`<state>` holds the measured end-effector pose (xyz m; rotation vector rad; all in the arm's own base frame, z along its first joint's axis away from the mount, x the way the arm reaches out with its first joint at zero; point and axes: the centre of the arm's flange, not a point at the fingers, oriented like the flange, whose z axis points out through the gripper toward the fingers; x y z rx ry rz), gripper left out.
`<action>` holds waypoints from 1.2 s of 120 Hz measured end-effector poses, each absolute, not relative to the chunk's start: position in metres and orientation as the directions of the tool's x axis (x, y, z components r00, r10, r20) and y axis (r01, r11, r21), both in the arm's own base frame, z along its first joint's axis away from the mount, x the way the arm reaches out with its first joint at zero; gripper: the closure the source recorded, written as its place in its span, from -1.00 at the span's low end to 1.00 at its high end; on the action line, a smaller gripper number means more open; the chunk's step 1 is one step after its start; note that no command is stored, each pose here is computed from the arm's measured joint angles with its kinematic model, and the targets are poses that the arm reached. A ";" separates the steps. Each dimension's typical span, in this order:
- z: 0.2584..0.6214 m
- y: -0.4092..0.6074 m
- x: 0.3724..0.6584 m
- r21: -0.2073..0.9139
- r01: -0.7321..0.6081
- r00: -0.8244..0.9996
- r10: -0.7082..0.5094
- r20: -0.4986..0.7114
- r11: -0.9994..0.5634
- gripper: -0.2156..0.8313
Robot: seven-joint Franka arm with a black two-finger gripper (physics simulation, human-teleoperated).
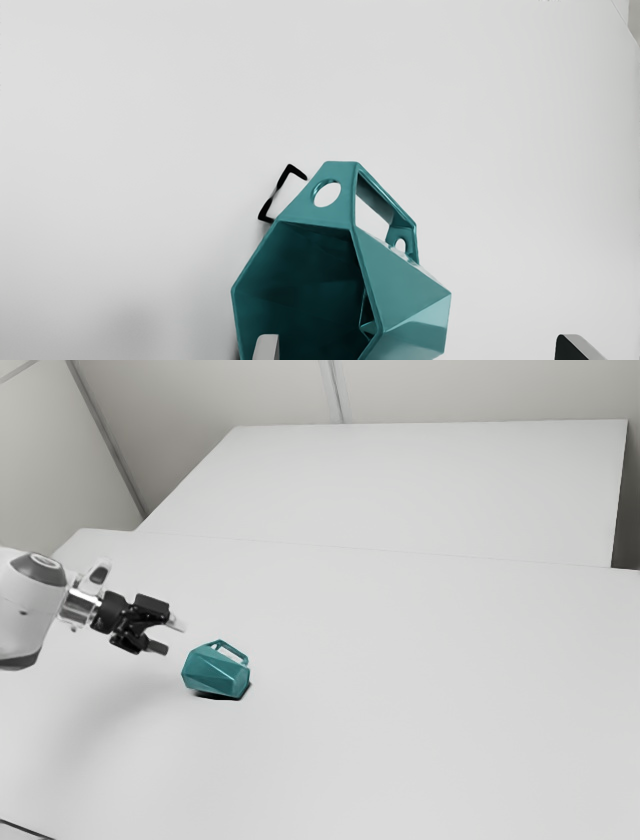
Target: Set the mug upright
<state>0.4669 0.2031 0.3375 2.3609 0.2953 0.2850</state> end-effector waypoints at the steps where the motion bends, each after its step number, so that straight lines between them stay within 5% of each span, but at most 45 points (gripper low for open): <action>1: 0.337 0.203 0.467 0.694 0.130 0.949 0.291 0.120 -0.708 -0.59; 144: 0.286 0.171 0.482 0.794 0.087 0.949 0.294 0.119 -0.602 -0.59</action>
